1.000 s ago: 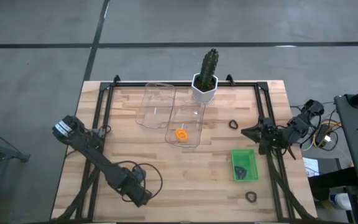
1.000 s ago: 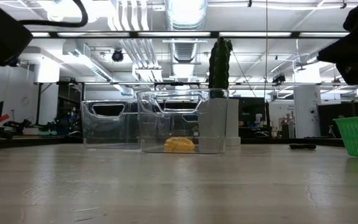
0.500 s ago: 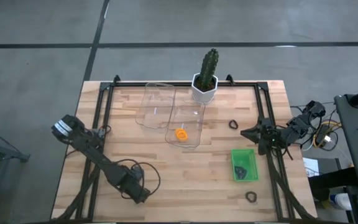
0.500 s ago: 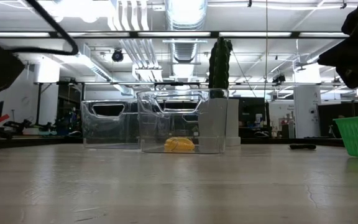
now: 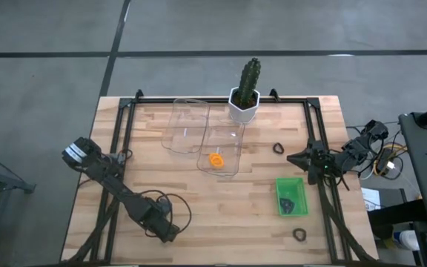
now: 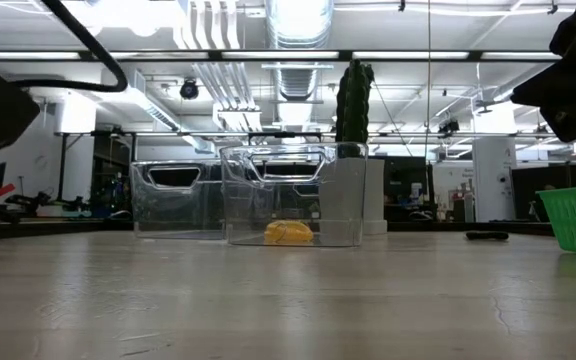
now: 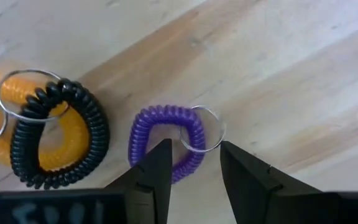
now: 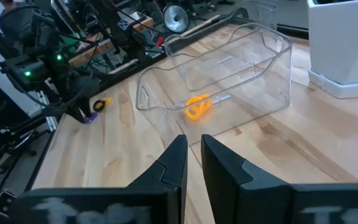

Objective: Sort spring keychains
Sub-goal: Put the violet spring keychain into the green bin

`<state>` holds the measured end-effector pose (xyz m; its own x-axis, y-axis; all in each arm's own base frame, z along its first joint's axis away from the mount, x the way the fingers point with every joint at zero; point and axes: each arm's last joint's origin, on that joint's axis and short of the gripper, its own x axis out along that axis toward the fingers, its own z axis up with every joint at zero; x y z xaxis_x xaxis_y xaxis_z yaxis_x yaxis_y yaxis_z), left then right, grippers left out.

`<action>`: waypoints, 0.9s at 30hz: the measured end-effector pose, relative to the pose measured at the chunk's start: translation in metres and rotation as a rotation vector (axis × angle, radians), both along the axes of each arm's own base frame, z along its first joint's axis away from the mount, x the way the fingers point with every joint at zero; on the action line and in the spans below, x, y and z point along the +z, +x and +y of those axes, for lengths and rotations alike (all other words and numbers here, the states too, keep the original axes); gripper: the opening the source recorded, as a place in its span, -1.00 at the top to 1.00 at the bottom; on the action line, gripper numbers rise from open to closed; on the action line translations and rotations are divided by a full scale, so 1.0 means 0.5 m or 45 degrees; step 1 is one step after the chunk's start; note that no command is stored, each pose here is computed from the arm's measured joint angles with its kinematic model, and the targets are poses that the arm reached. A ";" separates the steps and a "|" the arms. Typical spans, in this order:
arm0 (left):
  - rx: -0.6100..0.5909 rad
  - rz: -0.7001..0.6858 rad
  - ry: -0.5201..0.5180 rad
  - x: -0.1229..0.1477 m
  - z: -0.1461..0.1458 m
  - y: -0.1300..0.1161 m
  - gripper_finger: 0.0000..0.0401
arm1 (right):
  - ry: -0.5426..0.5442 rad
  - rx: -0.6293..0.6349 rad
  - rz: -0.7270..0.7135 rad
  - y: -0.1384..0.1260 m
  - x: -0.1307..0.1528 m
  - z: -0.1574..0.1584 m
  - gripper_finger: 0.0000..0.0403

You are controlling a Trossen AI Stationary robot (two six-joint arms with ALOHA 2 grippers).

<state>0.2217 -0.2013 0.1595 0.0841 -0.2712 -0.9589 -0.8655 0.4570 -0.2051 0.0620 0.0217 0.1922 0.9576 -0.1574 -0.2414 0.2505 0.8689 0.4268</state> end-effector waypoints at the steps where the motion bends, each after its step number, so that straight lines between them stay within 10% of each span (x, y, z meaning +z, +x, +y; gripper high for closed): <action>1: 0.000 0.003 0.002 -0.002 0.001 -0.001 0.36 | 0.000 -0.001 0.000 0.000 0.000 0.000 0.79; 27: 0.143 0.060 0.059 -0.055 0.002 0.001 0.53 | -0.031 -0.029 -0.005 0.000 0.001 -0.002 0.79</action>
